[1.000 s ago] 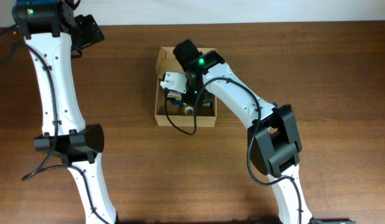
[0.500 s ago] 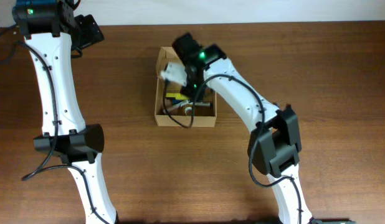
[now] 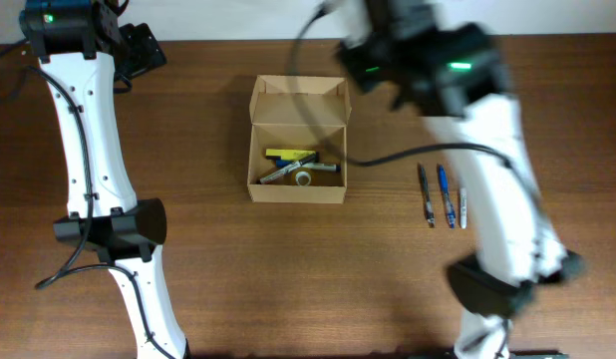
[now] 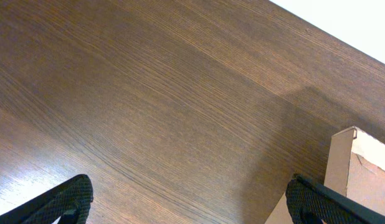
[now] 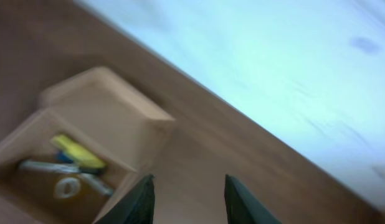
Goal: Pack container
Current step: 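Lower the whiteboard marker into the box, release, withdraw right arm, then grasp the black pen with the right gripper and lift it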
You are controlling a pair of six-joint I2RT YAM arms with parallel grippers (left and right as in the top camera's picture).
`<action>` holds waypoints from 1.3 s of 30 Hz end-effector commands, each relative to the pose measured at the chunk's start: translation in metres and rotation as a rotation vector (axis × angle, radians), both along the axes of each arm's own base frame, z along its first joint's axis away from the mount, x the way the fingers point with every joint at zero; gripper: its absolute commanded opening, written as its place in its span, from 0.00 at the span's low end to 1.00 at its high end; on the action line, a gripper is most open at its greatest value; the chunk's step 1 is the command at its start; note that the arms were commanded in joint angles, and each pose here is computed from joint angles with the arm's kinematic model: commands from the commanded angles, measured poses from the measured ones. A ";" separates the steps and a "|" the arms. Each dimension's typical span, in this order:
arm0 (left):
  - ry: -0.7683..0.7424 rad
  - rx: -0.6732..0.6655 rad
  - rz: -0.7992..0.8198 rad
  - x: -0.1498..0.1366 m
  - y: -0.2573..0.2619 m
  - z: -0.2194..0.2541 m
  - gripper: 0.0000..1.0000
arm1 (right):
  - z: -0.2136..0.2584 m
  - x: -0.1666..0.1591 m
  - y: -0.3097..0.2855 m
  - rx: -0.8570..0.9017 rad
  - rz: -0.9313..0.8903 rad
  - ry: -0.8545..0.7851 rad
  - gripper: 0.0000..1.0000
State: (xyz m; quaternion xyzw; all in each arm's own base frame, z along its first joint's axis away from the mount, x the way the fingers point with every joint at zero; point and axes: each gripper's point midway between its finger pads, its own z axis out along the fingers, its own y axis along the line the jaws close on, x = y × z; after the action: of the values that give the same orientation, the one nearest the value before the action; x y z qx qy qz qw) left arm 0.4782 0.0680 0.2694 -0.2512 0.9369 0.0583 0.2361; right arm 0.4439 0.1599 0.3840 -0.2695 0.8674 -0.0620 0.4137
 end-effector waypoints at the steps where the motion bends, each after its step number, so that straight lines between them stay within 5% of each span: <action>1: -0.004 0.006 0.000 0.000 0.002 0.002 1.00 | -0.017 -0.001 -0.065 0.052 -0.162 0.054 0.37; 7: -0.004 0.006 0.000 0.000 0.002 0.002 1.00 | -0.117 -0.030 -0.136 0.211 -0.370 0.351 0.47; 12: -0.004 0.006 0.000 0.000 0.002 0.002 1.00 | -0.220 -0.054 -0.137 0.231 -0.434 0.623 0.49; 17: -0.004 0.006 0.000 0.000 0.002 0.002 1.00 | -0.280 -0.064 -0.133 0.227 -0.485 0.720 0.54; 31: -0.004 0.006 0.000 0.000 0.002 0.002 1.00 | -0.357 -0.114 -0.135 0.190 -0.521 0.883 0.46; 39: -0.004 0.006 0.000 0.000 0.002 0.002 1.00 | -0.370 -0.111 -0.137 0.185 -0.523 0.844 0.41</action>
State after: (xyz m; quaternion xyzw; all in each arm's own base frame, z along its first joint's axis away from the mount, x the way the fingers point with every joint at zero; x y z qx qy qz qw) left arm 0.4782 0.0680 0.2694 -0.2512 0.9369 0.0581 0.2361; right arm 0.3341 0.0209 0.0177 -0.0065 0.9993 0.0278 0.0225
